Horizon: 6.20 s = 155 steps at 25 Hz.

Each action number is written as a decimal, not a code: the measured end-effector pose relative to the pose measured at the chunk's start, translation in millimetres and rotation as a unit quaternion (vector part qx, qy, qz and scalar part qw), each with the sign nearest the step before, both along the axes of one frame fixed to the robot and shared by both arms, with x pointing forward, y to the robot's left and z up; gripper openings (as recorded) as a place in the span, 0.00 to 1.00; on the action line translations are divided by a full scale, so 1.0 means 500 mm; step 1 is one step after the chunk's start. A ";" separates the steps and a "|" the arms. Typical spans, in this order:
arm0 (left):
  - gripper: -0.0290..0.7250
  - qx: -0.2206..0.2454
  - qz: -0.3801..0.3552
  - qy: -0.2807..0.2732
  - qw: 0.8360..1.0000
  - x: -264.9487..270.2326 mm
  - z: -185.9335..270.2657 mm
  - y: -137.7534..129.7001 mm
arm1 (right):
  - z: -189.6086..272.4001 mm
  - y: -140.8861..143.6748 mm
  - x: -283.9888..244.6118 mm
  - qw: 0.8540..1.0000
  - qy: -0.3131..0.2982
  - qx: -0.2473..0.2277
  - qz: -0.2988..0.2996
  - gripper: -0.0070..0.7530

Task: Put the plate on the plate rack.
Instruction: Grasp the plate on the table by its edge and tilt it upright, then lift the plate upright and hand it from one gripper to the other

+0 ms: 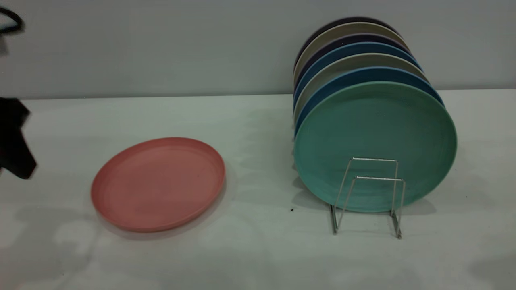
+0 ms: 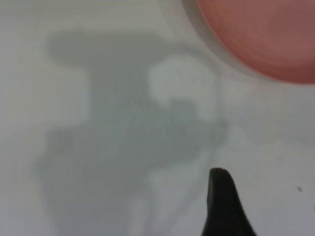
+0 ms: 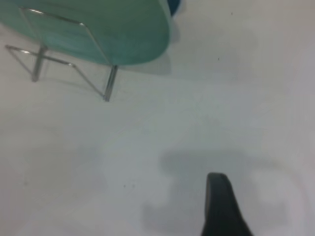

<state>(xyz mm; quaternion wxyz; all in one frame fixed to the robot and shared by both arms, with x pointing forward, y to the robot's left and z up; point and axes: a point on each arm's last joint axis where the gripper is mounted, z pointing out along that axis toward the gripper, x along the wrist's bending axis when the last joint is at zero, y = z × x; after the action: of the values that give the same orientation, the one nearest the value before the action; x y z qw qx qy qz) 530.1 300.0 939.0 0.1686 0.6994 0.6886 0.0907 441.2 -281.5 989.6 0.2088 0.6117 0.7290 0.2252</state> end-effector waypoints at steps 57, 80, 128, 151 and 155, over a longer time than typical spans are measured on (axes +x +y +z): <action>0.66 -0.086 0.054 0.020 0.995 0.215 -0.250 0.060 | -0.033 0.006 0.105 1.000 -0.008 0.008 -0.014 0.56; 0.17 -0.117 0.050 0.008 0.992 0.221 -0.269 0.050 | -0.032 0.006 0.106 1.000 -0.013 0.005 -0.010 0.56; 0.06 -0.228 -0.249 -0.156 0.928 0.175 0.073 -0.224 | 0.176 0.113 0.026 0.924 -0.146 0.302 0.184 0.49; 0.06 -0.223 -0.212 -0.122 0.944 0.135 0.012 -0.212 | 0.095 0.121 0.071 0.933 -0.062 0.294 0.200 0.49; 0.06 -0.229 -0.207 -0.126 0.943 0.134 0.011 -0.215 | 0.083 0.121 0.076 0.933 -0.053 0.292 0.202 0.49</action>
<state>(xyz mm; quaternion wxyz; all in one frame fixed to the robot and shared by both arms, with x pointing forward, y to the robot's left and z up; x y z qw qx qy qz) 597.2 192.2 944.6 0.4248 0.7518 0.5040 -0.0194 479.1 -220.8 1031.0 0.0088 0.4725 0.7273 0.4978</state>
